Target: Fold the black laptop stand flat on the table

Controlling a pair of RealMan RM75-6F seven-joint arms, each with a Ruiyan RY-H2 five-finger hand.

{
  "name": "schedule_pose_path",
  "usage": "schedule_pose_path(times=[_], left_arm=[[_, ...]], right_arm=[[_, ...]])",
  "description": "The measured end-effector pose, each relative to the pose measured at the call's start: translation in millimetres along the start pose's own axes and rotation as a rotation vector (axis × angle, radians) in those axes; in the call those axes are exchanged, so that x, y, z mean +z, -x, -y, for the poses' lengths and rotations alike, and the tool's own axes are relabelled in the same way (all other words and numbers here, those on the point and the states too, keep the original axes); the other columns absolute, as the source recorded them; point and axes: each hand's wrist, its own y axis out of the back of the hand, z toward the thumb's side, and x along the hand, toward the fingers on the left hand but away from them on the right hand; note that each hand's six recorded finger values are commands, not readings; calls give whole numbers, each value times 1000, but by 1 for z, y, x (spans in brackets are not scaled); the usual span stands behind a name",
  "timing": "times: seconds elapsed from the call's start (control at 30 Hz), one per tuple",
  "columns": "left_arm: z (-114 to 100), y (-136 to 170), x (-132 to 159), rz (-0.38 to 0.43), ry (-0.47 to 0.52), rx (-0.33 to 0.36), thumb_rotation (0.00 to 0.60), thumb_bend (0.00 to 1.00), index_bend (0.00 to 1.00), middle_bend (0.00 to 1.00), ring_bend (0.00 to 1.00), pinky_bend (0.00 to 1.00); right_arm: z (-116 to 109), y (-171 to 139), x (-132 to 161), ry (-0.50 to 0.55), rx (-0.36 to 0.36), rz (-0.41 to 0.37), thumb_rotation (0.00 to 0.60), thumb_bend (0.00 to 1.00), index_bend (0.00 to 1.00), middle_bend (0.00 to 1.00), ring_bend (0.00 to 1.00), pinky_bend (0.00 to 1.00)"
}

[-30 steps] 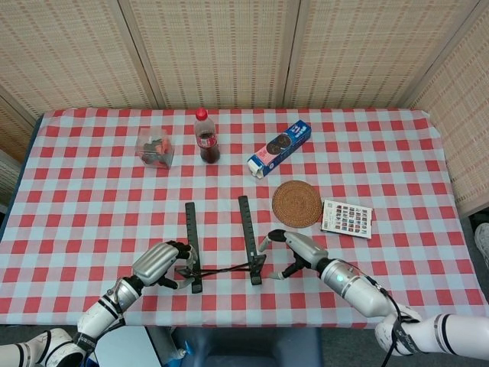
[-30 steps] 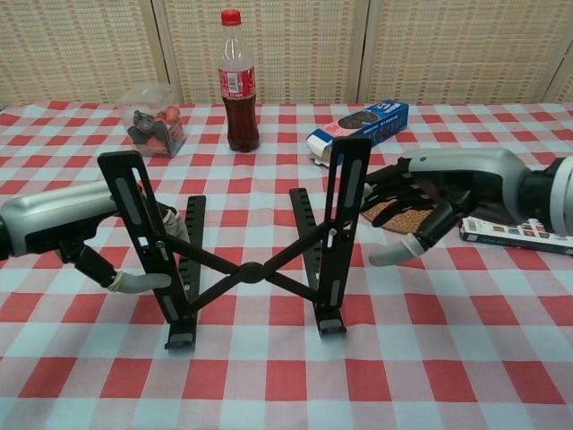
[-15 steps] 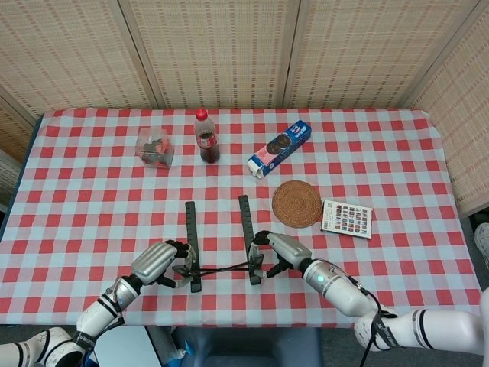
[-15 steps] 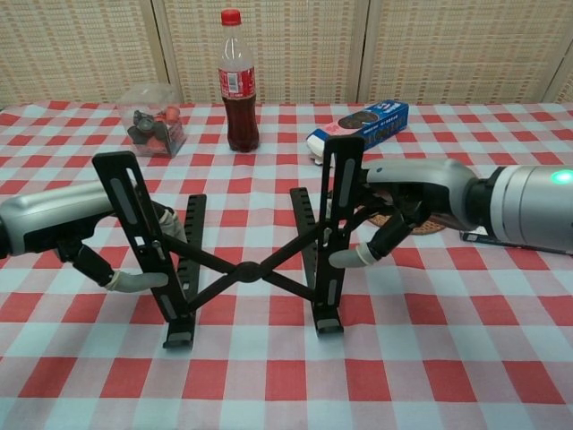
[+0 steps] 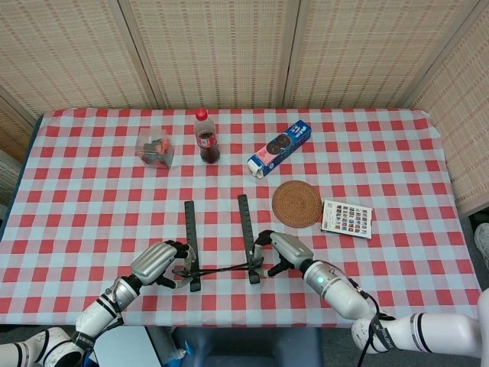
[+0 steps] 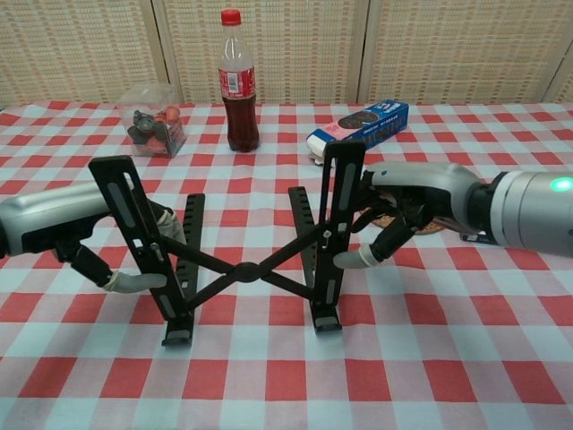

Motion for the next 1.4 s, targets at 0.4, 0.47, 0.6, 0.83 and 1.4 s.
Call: schedule_pose_path(times=[0.4, 0.47, 0.6, 0.83, 1.4], left_arm=[[-11, -1, -4, 6, -32, 6, 534, 323, 603, 380, 338, 326], [-14, -1, -5, 8, -41, 6, 536, 322, 601, 380, 337, 326], [-17, 0, -7, 10, -57, 0, 536, 323, 526, 380, 329, 326], [-19, 5, -7, 14, -60, -7, 523, 322, 263, 310, 285, 314], [-41, 30, -18, -38, -63, 15, 470, 322, 0, 55, 82, 245]], right_arm=[[7, -5, 5, 16, 17, -6, 600, 257, 608, 364, 134, 142], [9, -7, 7, 16, 20, -11, 600, 255, 607, 362, 134, 143], [12, -7, 10, 11, 24, -17, 600, 251, 606, 342, 134, 143], [5, -10, 13, 0, -19, -38, 600, 217, 464, 284, 134, 142], [-5, 3, 41, -5, -194, -125, 600, 113, 0, 11, 0, 118]])
